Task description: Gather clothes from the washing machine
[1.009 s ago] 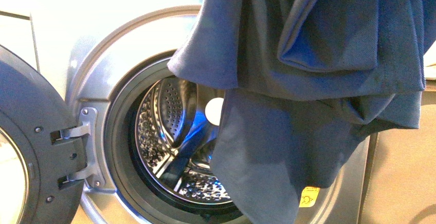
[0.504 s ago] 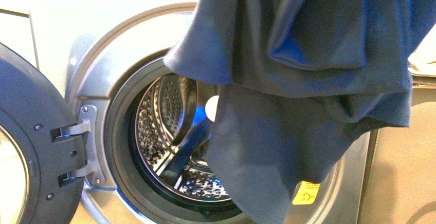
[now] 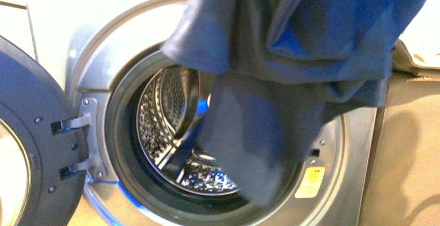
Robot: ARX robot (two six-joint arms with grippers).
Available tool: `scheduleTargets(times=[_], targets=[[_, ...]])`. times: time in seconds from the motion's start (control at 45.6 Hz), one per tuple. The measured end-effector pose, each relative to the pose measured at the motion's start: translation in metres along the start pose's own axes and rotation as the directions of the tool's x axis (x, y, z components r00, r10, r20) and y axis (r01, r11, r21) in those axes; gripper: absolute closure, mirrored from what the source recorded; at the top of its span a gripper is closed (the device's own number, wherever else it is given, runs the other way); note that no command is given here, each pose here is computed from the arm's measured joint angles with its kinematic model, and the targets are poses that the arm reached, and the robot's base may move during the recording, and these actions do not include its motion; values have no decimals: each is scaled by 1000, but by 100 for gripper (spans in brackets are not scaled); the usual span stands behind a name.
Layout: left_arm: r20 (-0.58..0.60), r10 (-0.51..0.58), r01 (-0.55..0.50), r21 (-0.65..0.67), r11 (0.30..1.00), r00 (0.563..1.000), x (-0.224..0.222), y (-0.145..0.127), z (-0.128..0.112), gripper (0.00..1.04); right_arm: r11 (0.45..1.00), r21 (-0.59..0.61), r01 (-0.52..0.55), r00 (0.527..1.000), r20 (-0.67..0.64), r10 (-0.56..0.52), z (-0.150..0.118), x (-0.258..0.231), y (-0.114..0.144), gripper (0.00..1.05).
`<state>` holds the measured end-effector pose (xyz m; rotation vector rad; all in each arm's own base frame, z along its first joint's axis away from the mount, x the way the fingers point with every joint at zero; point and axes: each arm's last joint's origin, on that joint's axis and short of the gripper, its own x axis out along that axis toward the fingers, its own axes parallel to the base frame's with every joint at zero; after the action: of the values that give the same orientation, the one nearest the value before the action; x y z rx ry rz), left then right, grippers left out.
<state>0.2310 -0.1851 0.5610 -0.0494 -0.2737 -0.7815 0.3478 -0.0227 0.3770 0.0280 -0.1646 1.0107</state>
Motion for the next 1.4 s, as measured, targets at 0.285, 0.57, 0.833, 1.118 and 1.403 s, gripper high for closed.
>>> scheduleTargets(times=[0.285, 0.57, 0.833, 1.118, 1.403], targets=[[0, 1, -1, 0, 1000, 1000, 0, 0, 0, 95, 981, 18, -195, 981, 12, 195, -5, 38, 15, 8], [0, 0, 0, 0, 1000, 1000, 0, 0, 0, 95, 887, 18, -462, 886, 49, 461, -17, 49, 79, 8], [0, -1, 1, -2, 1000, 1000, 0, 0, 0, 95, 865, -9, -502, 862, 77, 501, -15, 45, 93, 8], [0, -1, 1, -2, 1000, 1000, 0, 0, 0, 95, 869, 72, -489, 867, 144, 476, -10, 56, 116, 8], [9, 1, -1, -1, 1000, 1000, -1, 0, 3, 95, 903, 135, -409, 897, 242, 370, 6, 73, 116, 8]])
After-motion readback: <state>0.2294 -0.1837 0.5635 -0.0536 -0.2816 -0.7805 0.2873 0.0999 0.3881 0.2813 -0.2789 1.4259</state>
